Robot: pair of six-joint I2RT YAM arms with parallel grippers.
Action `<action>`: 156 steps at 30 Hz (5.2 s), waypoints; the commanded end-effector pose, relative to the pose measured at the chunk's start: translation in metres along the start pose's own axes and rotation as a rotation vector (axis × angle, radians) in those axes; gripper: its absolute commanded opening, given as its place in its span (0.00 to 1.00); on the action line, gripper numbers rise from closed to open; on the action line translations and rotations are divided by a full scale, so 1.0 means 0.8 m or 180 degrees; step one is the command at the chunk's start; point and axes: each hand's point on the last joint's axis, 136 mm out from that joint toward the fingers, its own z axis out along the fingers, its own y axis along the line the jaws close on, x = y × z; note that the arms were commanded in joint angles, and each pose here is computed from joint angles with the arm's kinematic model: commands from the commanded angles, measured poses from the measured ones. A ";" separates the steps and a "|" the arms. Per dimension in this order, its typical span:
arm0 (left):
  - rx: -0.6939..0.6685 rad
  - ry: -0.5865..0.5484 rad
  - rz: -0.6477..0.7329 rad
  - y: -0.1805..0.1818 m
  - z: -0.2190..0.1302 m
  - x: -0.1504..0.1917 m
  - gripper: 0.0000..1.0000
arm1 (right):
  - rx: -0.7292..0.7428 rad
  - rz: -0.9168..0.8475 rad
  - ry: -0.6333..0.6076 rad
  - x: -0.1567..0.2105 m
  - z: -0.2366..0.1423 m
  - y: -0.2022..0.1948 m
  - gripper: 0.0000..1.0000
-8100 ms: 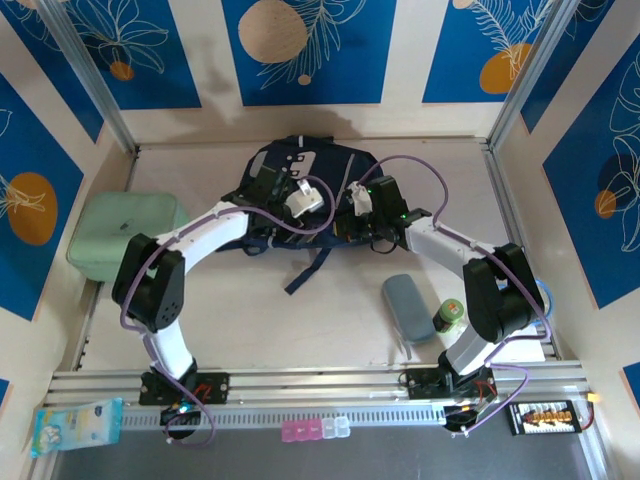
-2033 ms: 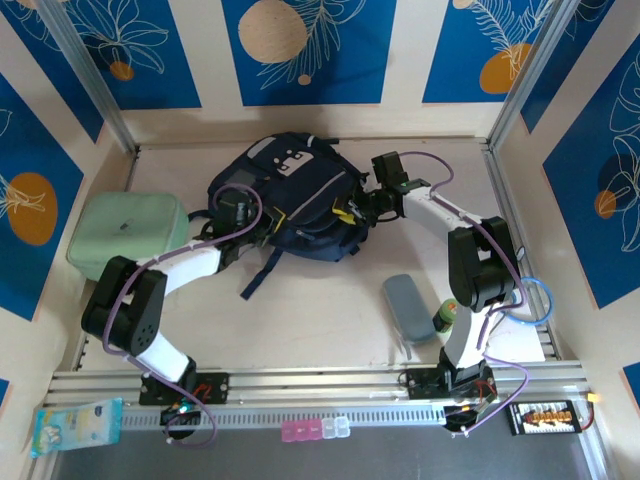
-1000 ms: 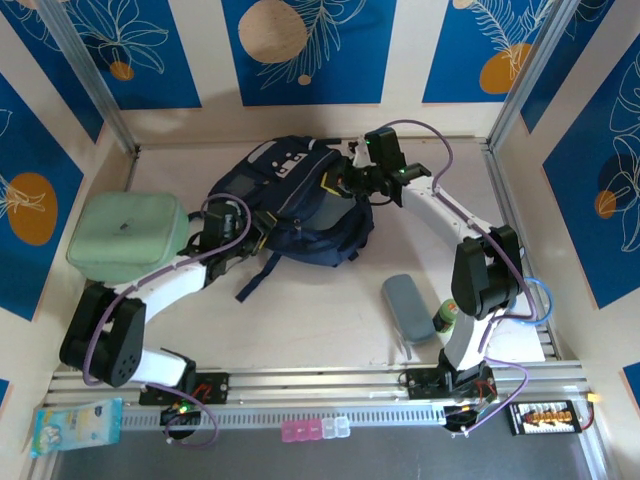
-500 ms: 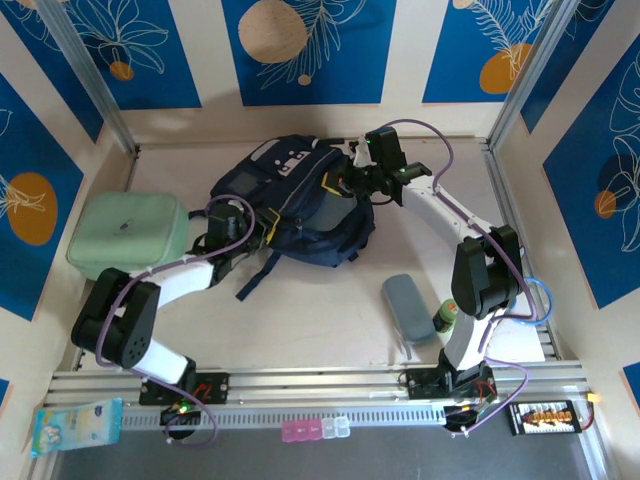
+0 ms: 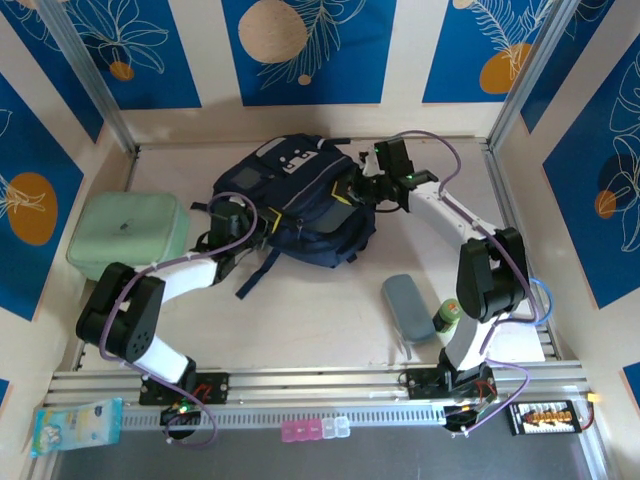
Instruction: Pack the student bag
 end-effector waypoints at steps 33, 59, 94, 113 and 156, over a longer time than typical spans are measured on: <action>0.0251 0.0071 -0.0193 -0.089 0.040 0.035 0.00 | 0.2104 -0.2035 -0.0629 0.072 0.052 0.001 0.32; -0.0035 -0.0194 -0.0004 -0.055 0.031 0.007 0.00 | 0.2435 -0.1628 -0.0299 0.089 0.013 -0.053 0.05; -0.0425 0.2094 0.5019 -0.013 0.046 0.097 0.58 | 0.1020 -0.1396 -0.0009 0.033 -0.019 -0.048 0.00; -0.0400 0.1570 0.6106 -0.030 0.109 0.065 0.58 | 0.0653 -0.1275 0.0063 0.044 -0.026 -0.055 0.00; 0.0236 0.1690 0.5003 -0.037 0.120 0.095 0.00 | 0.0974 -0.1702 0.0128 0.089 0.037 -0.031 0.00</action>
